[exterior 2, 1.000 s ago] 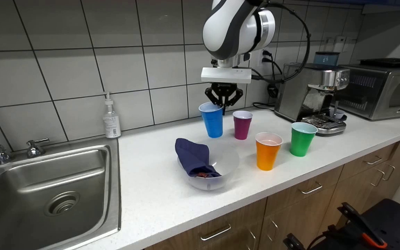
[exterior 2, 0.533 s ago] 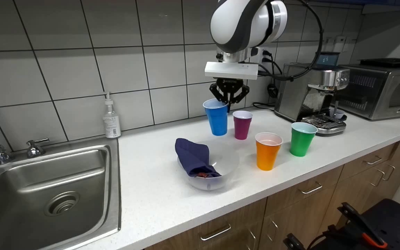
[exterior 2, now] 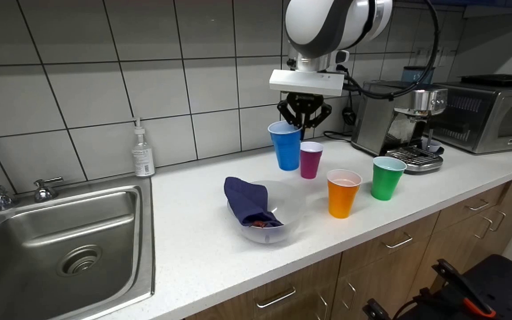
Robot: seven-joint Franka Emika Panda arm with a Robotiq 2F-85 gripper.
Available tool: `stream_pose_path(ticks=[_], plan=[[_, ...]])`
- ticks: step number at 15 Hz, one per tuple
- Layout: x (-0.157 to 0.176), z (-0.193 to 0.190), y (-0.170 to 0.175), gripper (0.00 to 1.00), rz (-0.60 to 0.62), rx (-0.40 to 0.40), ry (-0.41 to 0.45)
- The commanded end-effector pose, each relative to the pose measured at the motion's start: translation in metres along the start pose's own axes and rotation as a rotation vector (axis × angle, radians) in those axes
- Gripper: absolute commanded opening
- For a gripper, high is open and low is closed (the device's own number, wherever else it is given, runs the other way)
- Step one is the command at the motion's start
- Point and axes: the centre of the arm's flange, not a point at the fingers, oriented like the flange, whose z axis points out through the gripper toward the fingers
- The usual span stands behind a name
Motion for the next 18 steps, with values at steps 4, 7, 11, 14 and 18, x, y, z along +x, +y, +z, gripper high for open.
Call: stream_pose_path(ticks=[4,7,11,14,18], plan=[[-0.016,-0.023,0.036,0.01,0.079,-0.03,0.017],[-0.015,-0.027,0.05,0.01,0.105,-0.043,0.018],[-0.015,-0.033,0.066,0.01,0.133,-0.067,0.027],[-0.016,-0.036,0.078,0.01,0.155,-0.086,0.019],[-0.019,-0.036,0.092,0.01,0.196,-0.108,0.005]])
